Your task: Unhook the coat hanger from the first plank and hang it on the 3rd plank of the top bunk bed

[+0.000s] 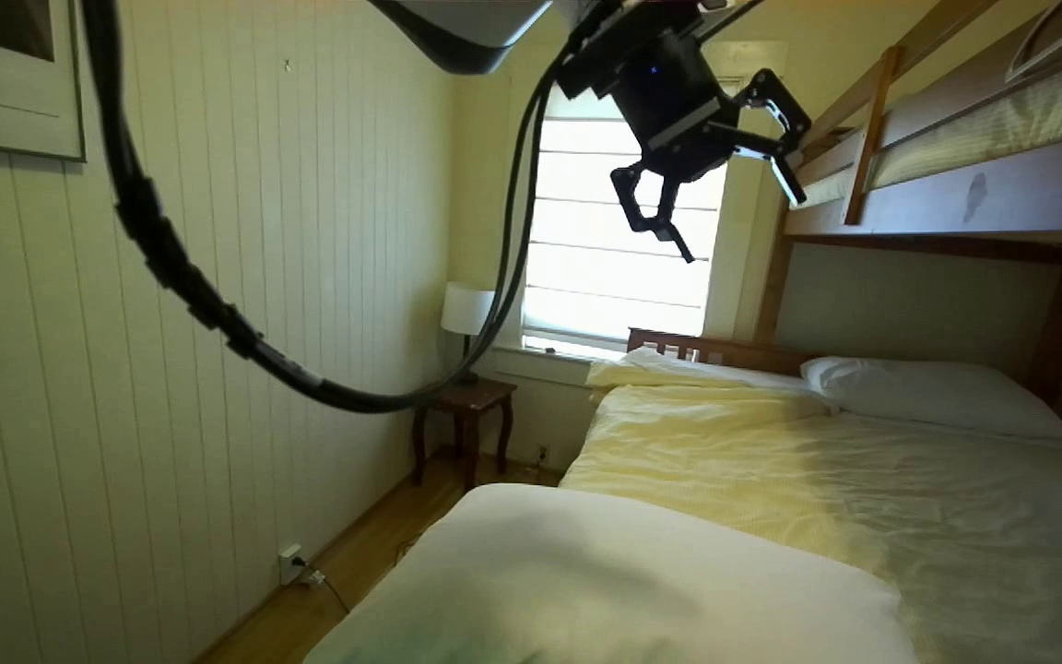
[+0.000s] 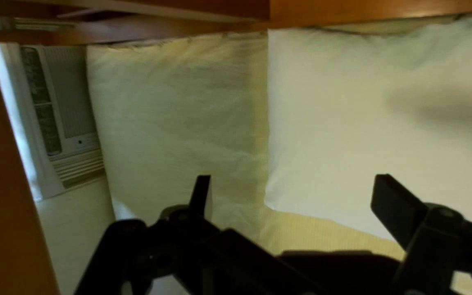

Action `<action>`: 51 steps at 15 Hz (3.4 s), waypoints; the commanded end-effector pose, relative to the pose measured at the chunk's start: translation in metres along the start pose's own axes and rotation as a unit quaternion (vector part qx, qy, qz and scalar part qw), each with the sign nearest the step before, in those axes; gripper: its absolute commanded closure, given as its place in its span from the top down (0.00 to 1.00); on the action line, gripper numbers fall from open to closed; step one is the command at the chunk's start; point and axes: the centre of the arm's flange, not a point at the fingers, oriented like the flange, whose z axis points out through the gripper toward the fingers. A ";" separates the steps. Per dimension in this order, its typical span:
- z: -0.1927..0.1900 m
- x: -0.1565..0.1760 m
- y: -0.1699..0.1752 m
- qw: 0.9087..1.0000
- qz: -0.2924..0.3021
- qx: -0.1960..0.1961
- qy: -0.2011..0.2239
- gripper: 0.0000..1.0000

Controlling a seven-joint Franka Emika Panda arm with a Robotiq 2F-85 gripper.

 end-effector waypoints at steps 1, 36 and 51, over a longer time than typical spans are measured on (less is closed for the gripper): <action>-0.002 -0.004 0.001 1.000 -0.004 -0.014 -0.021 1.00; 0.021 0.011 0.217 0.914 0.096 -0.393 -0.026 0.36; -0.008 0.034 0.220 0.894 0.058 -0.444 0.002 0.03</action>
